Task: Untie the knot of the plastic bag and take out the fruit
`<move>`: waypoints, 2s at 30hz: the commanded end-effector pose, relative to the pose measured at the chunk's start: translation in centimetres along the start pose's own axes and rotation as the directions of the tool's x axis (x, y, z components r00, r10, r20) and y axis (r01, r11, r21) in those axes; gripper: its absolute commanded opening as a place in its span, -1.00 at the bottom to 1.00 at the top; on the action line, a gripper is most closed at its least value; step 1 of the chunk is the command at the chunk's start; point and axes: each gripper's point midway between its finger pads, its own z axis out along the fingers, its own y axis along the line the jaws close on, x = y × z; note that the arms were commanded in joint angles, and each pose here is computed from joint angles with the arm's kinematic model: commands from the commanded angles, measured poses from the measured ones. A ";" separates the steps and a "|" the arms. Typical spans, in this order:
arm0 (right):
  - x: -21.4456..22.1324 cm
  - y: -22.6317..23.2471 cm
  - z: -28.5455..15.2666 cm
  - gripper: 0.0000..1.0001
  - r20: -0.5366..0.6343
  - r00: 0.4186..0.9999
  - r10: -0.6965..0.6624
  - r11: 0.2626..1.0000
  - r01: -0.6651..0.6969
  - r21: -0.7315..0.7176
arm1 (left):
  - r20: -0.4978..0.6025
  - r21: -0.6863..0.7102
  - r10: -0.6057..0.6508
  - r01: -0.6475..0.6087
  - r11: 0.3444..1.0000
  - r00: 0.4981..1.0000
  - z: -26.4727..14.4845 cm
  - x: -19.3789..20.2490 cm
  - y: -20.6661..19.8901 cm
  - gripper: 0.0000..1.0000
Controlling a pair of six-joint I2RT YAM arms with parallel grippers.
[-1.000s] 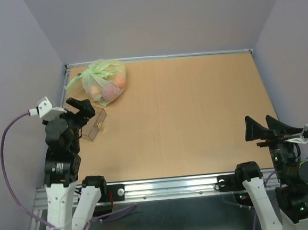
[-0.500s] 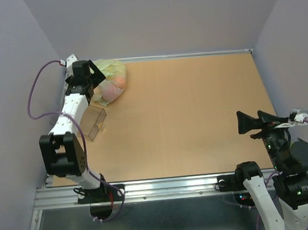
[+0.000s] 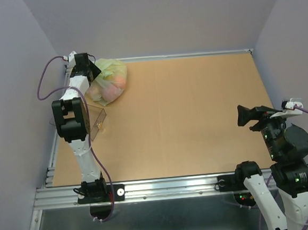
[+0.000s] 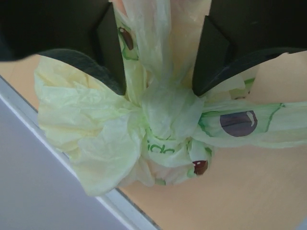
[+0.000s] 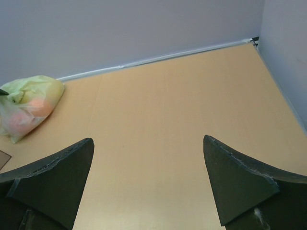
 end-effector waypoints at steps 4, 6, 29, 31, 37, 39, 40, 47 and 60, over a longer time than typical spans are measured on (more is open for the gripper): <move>-2.7 0.3 0.2 1.00 0.048 0.997 -0.059 0.998 0.059 -0.002 | -0.039 0.133 -0.013 0.018 0.991 0.999 -2.1 0.1 -3.4 -0.85; -2.5 0.6 0.2 1.00 0.039 0.997 -0.060 0.998 0.061 -0.019 | -0.040 0.158 0.037 -0.030 0.987 0.999 -2.8 0.4 -3.9 -1.00; -0.2 5.4 3.6 1.00 -0.176 0.984 0.006 0.973 -0.046 -0.225 | 0.102 0.788 0.678 -0.475 0.391 0.728 -32.1 25.0 -19.6 -1.00; 1.0 5.6 4.3 1.00 -0.228 0.973 0.019 0.971 -0.072 -0.227 | 0.042 0.792 0.697 -0.449 0.414 0.716 -32.6 27.5 -17.3 -1.00; 5.8 6.1 6.1 1.00 -0.411 0.909 0.066 0.961 -0.169 -0.220 | -0.094 0.801 0.648 -0.329 0.500 0.756 -35.3 32.0 -13.0 -0.99; 7.6 6.4 6.6 1.00 -0.477 0.877 0.056 0.955 -0.186 -0.230 | -0.112 0.799 0.621 -0.301 0.521 0.776 -35.7 32.2 -12.6 -0.98; 8.4 6.7 6.8 1.00 -0.502 0.864 0.042 0.951 -0.189 -0.246 | -0.114 0.783 0.602 -0.301 0.544 0.791 -35.5 31.9 -12.3 -0.98; 12.4 8.7 7.2 1.00 -0.599 0.792 -0.121 0.909 -0.154 -0.387 | -0.105 0.766 0.543 -0.281 0.578 0.833 -35.9 30.4 -12.2 -0.97; 18.2 14.8 12.7 0.67 -0.617 0.727 -0.303 0.883 -0.030 -0.468 | -0.016 0.795 0.642 -0.380 0.474 0.767 -35.7 30.4 -14.6 -1.00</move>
